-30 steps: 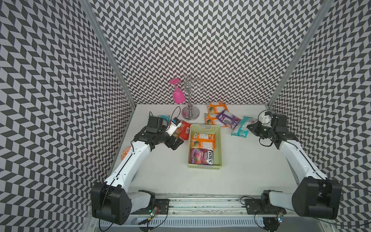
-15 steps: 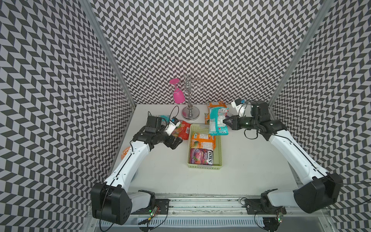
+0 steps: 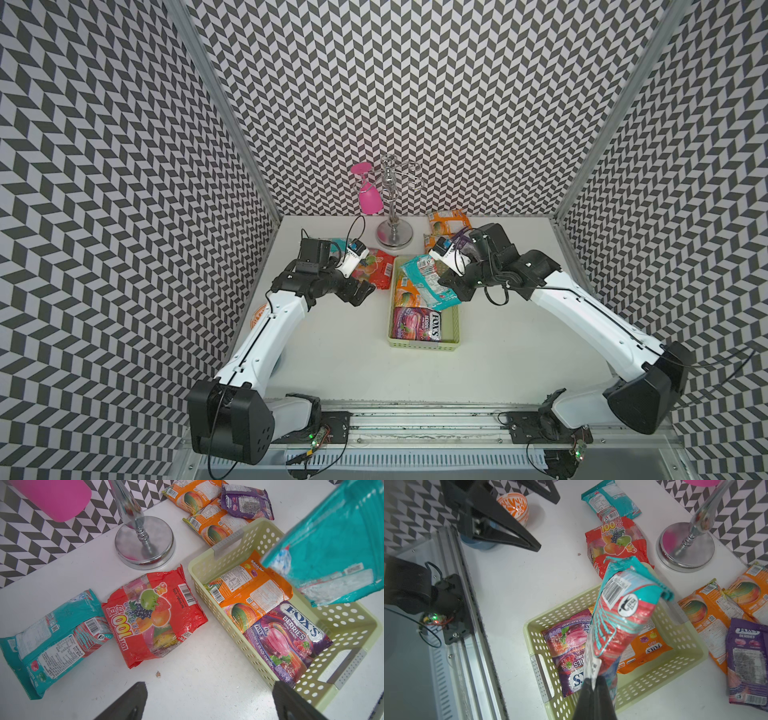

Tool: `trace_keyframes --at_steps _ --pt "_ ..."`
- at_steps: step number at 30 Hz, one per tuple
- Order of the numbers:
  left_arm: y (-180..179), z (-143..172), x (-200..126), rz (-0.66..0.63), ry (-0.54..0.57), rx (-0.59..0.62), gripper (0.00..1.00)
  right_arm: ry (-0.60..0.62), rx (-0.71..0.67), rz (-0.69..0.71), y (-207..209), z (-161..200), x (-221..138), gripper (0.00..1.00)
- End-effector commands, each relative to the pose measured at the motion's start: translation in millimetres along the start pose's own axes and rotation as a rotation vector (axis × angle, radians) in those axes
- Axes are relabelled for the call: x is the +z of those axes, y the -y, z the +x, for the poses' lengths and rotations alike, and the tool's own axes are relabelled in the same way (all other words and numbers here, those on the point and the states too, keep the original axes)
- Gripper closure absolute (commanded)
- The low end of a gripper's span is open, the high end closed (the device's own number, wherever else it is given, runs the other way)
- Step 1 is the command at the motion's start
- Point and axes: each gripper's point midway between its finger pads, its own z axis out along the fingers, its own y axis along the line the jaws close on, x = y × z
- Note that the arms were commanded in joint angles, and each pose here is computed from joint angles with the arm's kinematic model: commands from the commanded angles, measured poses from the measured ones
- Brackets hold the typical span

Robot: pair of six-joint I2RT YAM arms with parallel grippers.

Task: Put the candies in the basket
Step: Place the candy in the basket.

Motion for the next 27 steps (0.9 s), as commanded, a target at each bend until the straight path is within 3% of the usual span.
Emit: trace_keyframes --at_steps 1,16,27 --pt "-3 -12 -11 -0.008 0.037 -0.002 0.01 -0.036 -0.162 0.126 8 -6 1 1.0" --pt "-7 -12 -14 -0.013 0.049 -0.021 0.01 -0.228 -0.359 0.324 4 12 35 1.0" --pt "-4 -12 -13 0.005 0.063 -0.023 0.01 -0.289 -0.476 0.391 -1 18 56 1.0"
